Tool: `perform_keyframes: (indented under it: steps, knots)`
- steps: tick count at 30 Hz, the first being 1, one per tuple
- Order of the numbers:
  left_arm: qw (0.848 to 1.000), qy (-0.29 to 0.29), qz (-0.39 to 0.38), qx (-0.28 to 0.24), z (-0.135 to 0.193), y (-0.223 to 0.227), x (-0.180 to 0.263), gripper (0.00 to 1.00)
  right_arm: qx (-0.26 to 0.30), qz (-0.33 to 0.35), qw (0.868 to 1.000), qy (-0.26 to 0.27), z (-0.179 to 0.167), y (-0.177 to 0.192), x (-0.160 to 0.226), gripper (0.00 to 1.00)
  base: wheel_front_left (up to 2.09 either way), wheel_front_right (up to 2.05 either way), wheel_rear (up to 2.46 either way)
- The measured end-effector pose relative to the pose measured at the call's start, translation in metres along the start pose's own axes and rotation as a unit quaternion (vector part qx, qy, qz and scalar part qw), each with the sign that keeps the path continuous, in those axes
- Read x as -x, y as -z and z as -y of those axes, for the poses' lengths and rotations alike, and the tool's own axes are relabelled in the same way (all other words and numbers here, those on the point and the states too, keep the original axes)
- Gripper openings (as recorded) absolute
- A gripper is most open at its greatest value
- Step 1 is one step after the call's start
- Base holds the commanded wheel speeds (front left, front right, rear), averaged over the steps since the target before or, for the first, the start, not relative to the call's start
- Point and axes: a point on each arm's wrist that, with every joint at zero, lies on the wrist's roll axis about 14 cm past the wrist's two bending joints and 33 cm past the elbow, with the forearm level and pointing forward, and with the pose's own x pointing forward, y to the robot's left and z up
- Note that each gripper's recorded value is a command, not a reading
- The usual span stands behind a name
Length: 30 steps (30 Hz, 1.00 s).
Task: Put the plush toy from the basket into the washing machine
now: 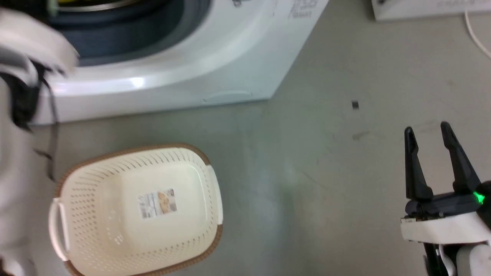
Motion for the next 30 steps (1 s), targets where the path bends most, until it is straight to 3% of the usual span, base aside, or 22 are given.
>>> perform_keyframes:
  steps: [5, 10, 18, 20, 25, 29, 30]
  knots:
    - [0.999, 0.003, -0.026, -0.027, -0.013, 0.026, -0.050, 0.00, 0.001, -0.029, 1.000, 0.009, 0.006, 0.027, -0.011, 1.00, 0.00, 0.00, 0.00]
    - [0.994, 0.001, -0.101, -0.039, -0.018, 0.083, -0.077, 0.00, 0.006, -0.058, 0.998, 0.014, 0.010, 0.051, -0.015, 1.00, 0.00, 0.00, 0.00]
    - [0.973, 0.005, -0.223, -0.057, -0.020, 0.156, -0.089, 0.00, 0.009, -0.086, 0.996, 0.023, 0.016, 0.074, -0.017, 1.00, 0.00, 0.00, 0.00]
    - [0.970, 0.002, -0.241, -0.035, -0.020, 0.163, -0.092, 0.00, 0.010, -0.090, 0.996, 0.023, 0.016, 0.078, -0.017, 1.00, 0.00, 0.00, 0.00]
    - [0.954, 0.011, -0.297, -0.036, -0.016, 0.187, -0.087, 0.00, 0.008, -0.094, 0.995, 0.019, 0.014, 0.085, -0.022, 1.00, 0.00, 0.00, 0.00]
    - [0.951, 0.018, -0.306, -0.034, -0.013, 0.192, -0.086, 0.00, 0.007, -0.094, 0.995, 0.018, 0.013, 0.086, -0.024, 1.00, 0.00, 0.00, 0.00]
    - [0.952, 0.019, -0.305, -0.034, -0.014, 0.192, -0.086, 0.47, 0.007, -0.092, 0.996, 0.018, 0.013, 0.086, -0.025, 1.00, 0.00, 0.00, 0.00]
